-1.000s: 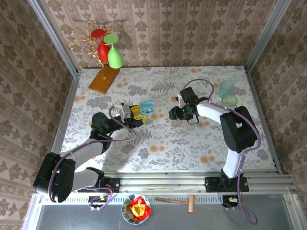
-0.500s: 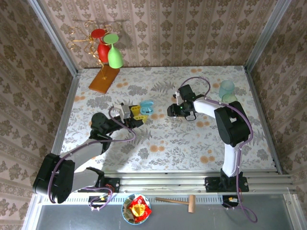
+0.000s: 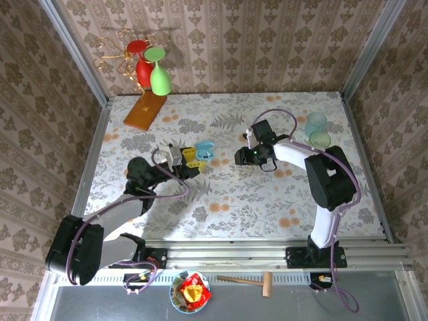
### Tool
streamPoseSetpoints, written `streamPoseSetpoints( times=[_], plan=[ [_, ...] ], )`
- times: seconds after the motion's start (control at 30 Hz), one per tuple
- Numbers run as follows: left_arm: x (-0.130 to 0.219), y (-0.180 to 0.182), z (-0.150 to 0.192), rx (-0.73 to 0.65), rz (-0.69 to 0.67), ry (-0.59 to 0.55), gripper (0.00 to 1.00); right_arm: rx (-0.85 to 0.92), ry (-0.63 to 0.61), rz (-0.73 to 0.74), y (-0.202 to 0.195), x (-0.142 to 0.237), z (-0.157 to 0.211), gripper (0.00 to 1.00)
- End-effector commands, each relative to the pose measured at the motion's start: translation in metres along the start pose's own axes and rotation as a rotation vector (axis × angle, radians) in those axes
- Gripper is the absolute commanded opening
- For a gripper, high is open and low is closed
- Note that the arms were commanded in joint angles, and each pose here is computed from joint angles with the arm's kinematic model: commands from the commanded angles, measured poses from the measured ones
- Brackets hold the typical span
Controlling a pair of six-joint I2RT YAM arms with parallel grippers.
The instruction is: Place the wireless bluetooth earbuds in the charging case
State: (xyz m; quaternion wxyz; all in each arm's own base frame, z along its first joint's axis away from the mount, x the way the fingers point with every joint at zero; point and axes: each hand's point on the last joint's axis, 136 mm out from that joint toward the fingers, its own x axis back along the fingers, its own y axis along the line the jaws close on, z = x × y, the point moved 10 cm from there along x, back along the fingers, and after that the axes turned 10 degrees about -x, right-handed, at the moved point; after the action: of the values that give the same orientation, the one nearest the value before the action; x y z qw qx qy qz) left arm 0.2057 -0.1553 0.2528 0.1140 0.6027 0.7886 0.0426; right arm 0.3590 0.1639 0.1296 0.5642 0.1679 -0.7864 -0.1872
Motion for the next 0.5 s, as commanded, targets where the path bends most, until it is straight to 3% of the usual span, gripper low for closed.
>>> streamPoseSetpoints(
  times=[0.0, 0.2, 0.47],
  plan=[
    [0.001, -0.002, -0.005, -0.025, 0.008, -0.018, 0.34, 0.037, -0.022, 0.034, 0.004, 0.004, -0.010, 0.49],
    [0.002, -0.003, -0.005, -0.024, 0.005, -0.016, 0.34, 0.071, -0.037, 0.052, 0.004, -0.004, -0.029, 0.51],
    [0.003, -0.002, -0.005, -0.029, 0.001, -0.012, 0.34, 0.073, 0.045, 0.010, -0.006, -0.021, -0.035, 0.50]
  ],
)
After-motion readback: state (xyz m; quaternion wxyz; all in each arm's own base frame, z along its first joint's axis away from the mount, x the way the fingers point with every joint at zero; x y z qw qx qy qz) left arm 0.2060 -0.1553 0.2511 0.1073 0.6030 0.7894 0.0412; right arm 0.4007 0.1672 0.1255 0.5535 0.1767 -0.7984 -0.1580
